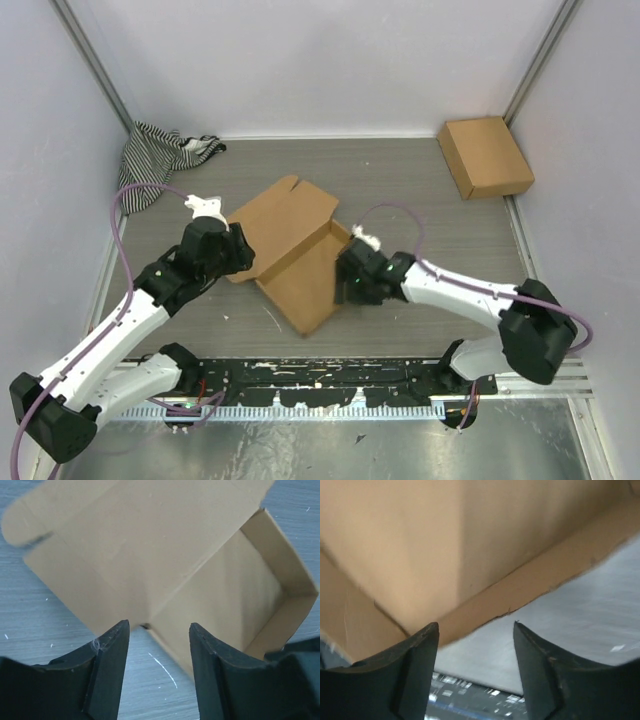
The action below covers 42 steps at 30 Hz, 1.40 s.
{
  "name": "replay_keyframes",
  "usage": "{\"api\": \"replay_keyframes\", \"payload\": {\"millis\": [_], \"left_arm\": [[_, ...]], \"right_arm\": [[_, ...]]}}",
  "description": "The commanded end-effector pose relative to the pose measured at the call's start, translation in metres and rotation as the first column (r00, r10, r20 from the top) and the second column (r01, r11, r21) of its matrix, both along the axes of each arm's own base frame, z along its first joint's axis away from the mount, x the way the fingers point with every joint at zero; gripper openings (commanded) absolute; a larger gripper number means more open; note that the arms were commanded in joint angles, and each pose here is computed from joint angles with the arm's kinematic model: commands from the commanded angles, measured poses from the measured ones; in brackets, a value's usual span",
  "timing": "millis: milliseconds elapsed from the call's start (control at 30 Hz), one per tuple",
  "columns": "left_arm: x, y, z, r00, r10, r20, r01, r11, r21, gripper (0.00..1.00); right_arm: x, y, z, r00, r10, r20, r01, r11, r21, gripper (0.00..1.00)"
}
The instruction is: Fold the paper box
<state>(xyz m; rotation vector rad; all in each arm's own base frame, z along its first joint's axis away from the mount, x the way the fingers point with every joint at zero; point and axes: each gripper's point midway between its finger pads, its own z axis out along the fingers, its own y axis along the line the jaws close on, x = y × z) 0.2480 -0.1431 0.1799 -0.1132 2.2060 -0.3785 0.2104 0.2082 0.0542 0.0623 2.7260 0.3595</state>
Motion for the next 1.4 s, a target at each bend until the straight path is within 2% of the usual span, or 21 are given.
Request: {"api": "replay_keyframes", "payload": {"millis": [0,133,233,300,367,467,533,600,667,700,733,800,867,967,1133,1367], "left_arm": [[-0.007,0.004,0.015,1.000,0.012,-0.020,-0.012,1.000,-0.009,0.60],[-0.014,0.005,0.025,1.000,-0.014,0.000,0.014,1.000,-0.020,0.61],[-0.019,0.005,0.025,1.000,-0.025,0.000,0.025,0.999,-0.038,0.61],[-0.022,0.005,0.015,0.999,-0.022,-0.032,0.021,0.999,-0.033,0.61],[-0.025,0.008,0.001,0.998,-0.004,-0.070,0.003,1.000,-0.017,0.65],[-0.025,0.009,-0.014,0.993,0.010,-0.119,-0.009,1.000,0.009,0.69],[-0.023,0.011,-0.019,0.989,0.025,-0.147,-0.020,0.999,0.033,0.72],[-0.015,0.013,-0.023,0.985,0.051,-0.167,-0.045,0.998,0.042,0.73],[-0.003,0.017,-0.025,0.980,0.075,-0.182,-0.074,0.997,0.015,0.76],[0.004,0.018,-0.024,0.978,0.075,-0.195,-0.080,0.997,-0.019,0.76],[0.011,0.021,-0.023,0.975,0.085,-0.206,-0.099,0.994,-0.055,0.76],[0.026,0.031,-0.020,0.970,0.111,-0.215,-0.140,0.982,-0.126,0.76],[0.038,0.042,-0.021,0.964,0.141,-0.225,-0.182,0.968,-0.170,0.76],[0.052,0.061,-0.030,0.943,0.184,-0.277,-0.242,0.950,-0.195,0.76],[0.068,0.077,-0.053,0.914,0.218,-0.341,-0.293,0.938,-0.187,0.74],[0.081,0.084,-0.082,0.881,0.238,-0.409,-0.309,0.944,-0.116,0.70]], "right_arm": [[-0.026,0.069,0.070,0.991,-0.101,0.087,0.079,0.972,0.220,0.72],[-0.017,0.042,0.103,0.970,-0.065,0.232,0.068,0.998,-0.005,0.79],[0.013,0.021,0.128,0.929,0.024,0.369,0.046,0.983,-0.178,0.83],[0.039,0.022,0.137,0.909,0.126,0.398,-0.028,0.970,-0.243,0.76],[0.067,0.022,0.135,0.907,0.196,0.374,-0.096,0.959,-0.268,0.69],[0.090,0.026,0.120,0.920,0.229,0.317,-0.152,0.957,-0.249,0.56],[0.094,0.029,0.108,0.924,0.232,0.303,-0.160,0.957,-0.244,0.54],[0.099,0.030,0.096,0.929,0.224,0.294,-0.159,0.960,-0.229,0.55],[0.109,0.027,0.087,0.939,0.201,0.280,-0.153,0.971,-0.182,0.63],[0.119,0.025,0.087,0.942,0.174,0.285,-0.145,0.982,-0.119,0.72],[0.127,0.023,0.088,0.945,0.155,0.288,-0.147,0.988,-0.051,0.76],[0.143,0.021,0.096,0.945,0.117,0.305,-0.153,0.984,0.096,0.82],[0.158,0.021,0.102,0.941,0.116,0.319,-0.183,0.965,0.190,0.86],[0.180,0.030,0.104,0.936,0.157,0.314,-0.232,0.948,0.217,0.86],[0.216,0.038,0.084,0.952,0.165,0.258,-0.229,0.942,0.244,0.84],[0.228,0.036,0.043,0.969,0.170,0.177,-0.207,0.953,0.219,0.81]]}}
